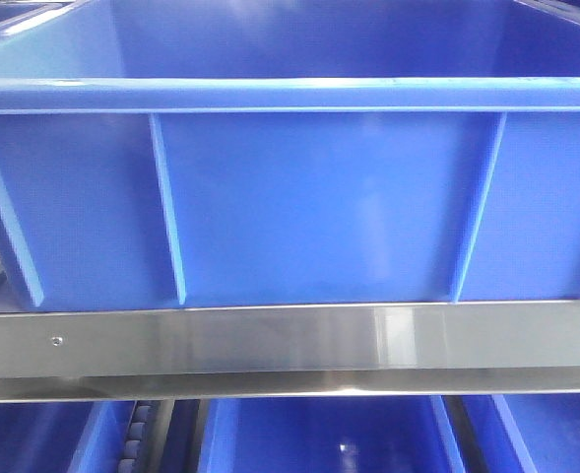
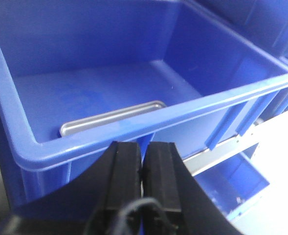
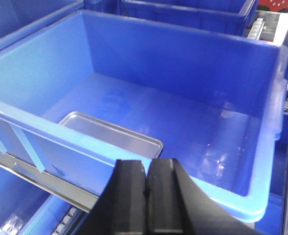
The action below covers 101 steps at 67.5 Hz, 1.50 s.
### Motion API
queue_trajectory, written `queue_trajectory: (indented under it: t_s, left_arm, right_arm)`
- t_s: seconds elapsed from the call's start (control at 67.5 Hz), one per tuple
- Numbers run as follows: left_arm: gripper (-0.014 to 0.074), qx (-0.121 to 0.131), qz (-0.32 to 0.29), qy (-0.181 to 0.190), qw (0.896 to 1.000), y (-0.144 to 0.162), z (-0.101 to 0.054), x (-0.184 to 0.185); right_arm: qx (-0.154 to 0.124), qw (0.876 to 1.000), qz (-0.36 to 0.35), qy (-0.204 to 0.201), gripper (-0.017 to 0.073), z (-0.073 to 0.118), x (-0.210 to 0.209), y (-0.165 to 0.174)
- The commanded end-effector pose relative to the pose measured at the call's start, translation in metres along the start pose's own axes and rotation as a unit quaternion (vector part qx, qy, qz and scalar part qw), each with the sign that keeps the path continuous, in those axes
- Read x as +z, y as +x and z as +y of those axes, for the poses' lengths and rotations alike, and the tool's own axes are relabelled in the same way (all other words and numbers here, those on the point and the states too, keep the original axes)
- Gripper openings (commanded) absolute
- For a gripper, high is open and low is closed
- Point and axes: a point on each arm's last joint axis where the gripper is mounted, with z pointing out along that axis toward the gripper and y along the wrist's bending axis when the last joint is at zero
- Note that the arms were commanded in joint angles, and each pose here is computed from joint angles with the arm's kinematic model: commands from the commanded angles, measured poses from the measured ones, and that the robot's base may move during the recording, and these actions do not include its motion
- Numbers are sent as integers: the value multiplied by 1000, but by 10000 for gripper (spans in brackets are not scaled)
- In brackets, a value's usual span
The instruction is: Grab silver tray and place in blue box
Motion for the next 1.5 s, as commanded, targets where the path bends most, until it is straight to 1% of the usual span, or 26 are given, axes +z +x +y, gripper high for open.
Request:
queue_trajectory:
  t_s: [0.0, 0.711, 0.756, 0.815, 0.874, 0.934, 0.978, 0.993, 1.067, 1.097, 1.23, 1.348, 1.393, 1.482]
  left_arm:
    - [0, 2, -68, 19, 998, -19, -4, -7]
    - [0, 2, -70, 19, 997, -19, -4, -7]
    - [0, 2, -70, 19, 997, -19, -4, -7]
    - [0, 2, -70, 19, 997, -19, -4, -7]
    - [0, 2, -70, 19, 997, -19, -4, -7]
    - [0, 2, -70, 19, 997, -19, -4, -7]
    - [0, 2, -70, 19, 997, -19, -4, -7]
    - [0, 2, -72, -2, 997, -19, 0, -7]
    - [0, 2, -72, -2, 997, -19, 0, -7]
    - [0, 2, -72, -2, 997, -19, 0, -7]
    - [0, 2, -72, -2, 997, -19, 0, -7]
    - [0, 2, -72, -2, 997, -19, 0, -7]
    - [0, 2, -72, -2, 997, -19, 0, -7]
    - [0, 2, -72, -2, 997, -19, 0, -7]
  right_arm:
    - [-10, 999, -52, -7, 53, 1, -7, -14]
    - [-10, 999, -48, -6, 53, 0, -6, -13]
    - [-13, 999, -47, -5, 53, 1, -4, -9]
    - [-23, 999, -49, 0, 53, 1, 0, -2]
    - [-26, 999, -47, 10, 53, 0, 6, 10]
    - [-23, 998, -47, 23, 53, -2, 11, 22]
    - [-9, 998, -47, 35, 53, -4, 14, 31]
    - [-1, 998, -47, 40, 53, -5, 16, 35]
    - [31, 996, -52, 62, 53, -9, 20, 50]
    - [34, 995, -56, 73, 53, -11, 21, 57]
    - [24, 990, -81, 114, 53, -17, 18, 76]
    - [10, 982, -92, 167, 53, -22, 9, 92]
    - [10, 978, -99, 185, 53, -23, 5, 97]
    - [7, 972, -118, 202, 53, -22, -1, 110]
